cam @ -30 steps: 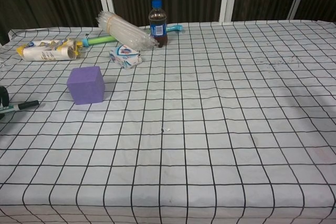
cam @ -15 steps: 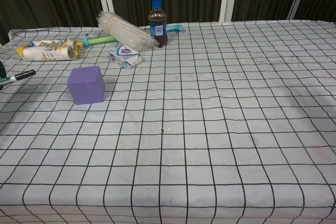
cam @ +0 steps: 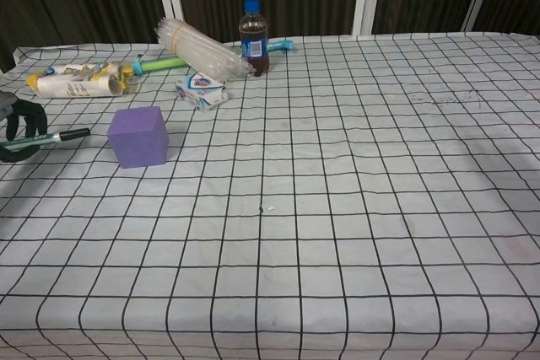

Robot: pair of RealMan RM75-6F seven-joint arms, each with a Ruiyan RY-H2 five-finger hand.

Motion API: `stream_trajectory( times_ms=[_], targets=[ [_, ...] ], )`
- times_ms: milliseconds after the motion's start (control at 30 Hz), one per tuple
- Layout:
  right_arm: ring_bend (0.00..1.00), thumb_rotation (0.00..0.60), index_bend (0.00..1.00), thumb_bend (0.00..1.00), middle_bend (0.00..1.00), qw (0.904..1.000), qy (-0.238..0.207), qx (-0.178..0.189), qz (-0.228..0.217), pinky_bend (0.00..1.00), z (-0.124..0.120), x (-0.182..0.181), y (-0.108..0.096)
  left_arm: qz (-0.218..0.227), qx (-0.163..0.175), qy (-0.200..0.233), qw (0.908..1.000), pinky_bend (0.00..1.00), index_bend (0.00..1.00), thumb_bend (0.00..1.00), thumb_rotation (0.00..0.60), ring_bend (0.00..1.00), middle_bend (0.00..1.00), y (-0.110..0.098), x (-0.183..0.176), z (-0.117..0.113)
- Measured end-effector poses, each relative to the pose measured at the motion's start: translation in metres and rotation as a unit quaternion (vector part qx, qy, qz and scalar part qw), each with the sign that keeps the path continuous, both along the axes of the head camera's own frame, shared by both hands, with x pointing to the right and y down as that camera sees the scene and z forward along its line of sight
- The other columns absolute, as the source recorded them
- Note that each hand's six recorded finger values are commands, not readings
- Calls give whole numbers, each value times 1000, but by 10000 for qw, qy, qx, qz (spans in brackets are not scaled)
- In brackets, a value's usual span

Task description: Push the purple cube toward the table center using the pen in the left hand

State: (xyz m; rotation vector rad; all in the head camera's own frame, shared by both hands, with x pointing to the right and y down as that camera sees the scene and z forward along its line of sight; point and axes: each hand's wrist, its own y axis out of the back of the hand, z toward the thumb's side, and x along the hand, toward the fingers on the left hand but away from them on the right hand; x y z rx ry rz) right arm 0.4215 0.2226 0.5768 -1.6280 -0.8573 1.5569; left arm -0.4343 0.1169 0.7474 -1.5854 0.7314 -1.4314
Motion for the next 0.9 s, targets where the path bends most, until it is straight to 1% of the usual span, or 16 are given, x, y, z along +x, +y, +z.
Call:
stream_trajectory(
  times_ms=[133, 400, 767, 900],
  targets=[
    [0, 600, 0, 375, 0, 10000, 8, -9, 6, 0, 1, 0, 0, 8, 109, 128, 9999, 330, 785, 488, 600, 563, 741, -6, 13, 1],
    [0, 600, 0, 375, 0, 10000, -31, 23, 40, 0, -2, 2, -2, -49, 143, 413, 9990, 329, 785, 489, 600, 563, 742, -15, 39, 7],
    [0, 600, 0, 375, 0, 9999, -99, 92, 60, 0, -9, 4, -1, 384, 183, 549, 9976, 329, 786, 490, 600, 563, 745, -12, 80, 14],
    [0, 600, 0, 375, 0, 9998, -127, 99, 66, 0, -10, 5, -1, 493, 250, 725, 9958, 329, 786, 490, 600, 564, 747, -11, 98, 14]
  ],
)
